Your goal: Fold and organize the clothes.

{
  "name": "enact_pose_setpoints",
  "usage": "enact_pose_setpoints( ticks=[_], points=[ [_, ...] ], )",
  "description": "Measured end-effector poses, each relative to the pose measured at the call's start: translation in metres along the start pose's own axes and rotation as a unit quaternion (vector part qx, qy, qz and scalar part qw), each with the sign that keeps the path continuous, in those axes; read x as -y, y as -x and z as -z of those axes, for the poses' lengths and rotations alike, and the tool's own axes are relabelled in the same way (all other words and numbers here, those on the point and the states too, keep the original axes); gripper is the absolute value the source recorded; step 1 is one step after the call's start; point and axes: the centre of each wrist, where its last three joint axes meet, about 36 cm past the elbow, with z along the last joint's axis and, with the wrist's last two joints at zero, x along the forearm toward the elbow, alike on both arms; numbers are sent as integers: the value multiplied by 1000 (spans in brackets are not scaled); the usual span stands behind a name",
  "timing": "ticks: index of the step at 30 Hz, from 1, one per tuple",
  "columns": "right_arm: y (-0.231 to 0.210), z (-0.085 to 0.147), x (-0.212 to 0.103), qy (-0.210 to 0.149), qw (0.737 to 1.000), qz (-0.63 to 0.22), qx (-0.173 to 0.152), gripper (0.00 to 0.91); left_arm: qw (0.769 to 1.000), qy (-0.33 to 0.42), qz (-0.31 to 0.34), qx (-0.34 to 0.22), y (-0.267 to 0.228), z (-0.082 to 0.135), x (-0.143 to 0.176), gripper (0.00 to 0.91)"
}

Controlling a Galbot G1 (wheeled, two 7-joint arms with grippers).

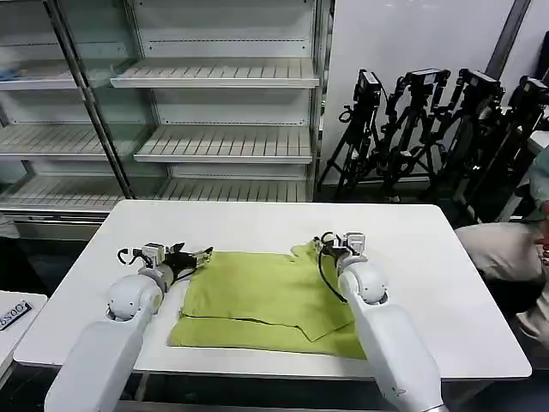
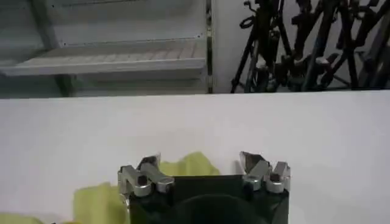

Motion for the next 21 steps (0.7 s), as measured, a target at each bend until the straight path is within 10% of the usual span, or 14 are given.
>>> enact_pose_setpoints(
  ticks=[2, 4, 5, 6, 7, 8, 21],
  points=[
    [2, -1, -2, 1, 1000, 0, -3, 907, 1000, -2, -3, -1, -1, -2, 1, 887],
    [4, -1, -3, 2, 1000, 0, -5, 877, 1000, -5, -7, -1, -3, -3, 2, 181],
    [4, -2, -4, 2, 1000, 0, -6, 756, 1000, -6, -9, -1, -3, -4, 3, 91],
    [5, -3, -5, 3, 1000, 1, -8, 413, 1000, -7, -12, -1, -4, -5, 4, 10],
    [6, -3, -5, 4, 1000, 2, -8, 30, 1000, -8, -14, -2, -4, -7, 5, 10],
    [6, -3, -6, 6, 1000, 2, -9, 0, 1000, -9, -15, -3, -4, -8, 5, 20],
    [5, -6, -5, 15, 1000, 10, -13, 0, 999, -18, -27, -6, -3, -13, 10, 20]
  ],
)
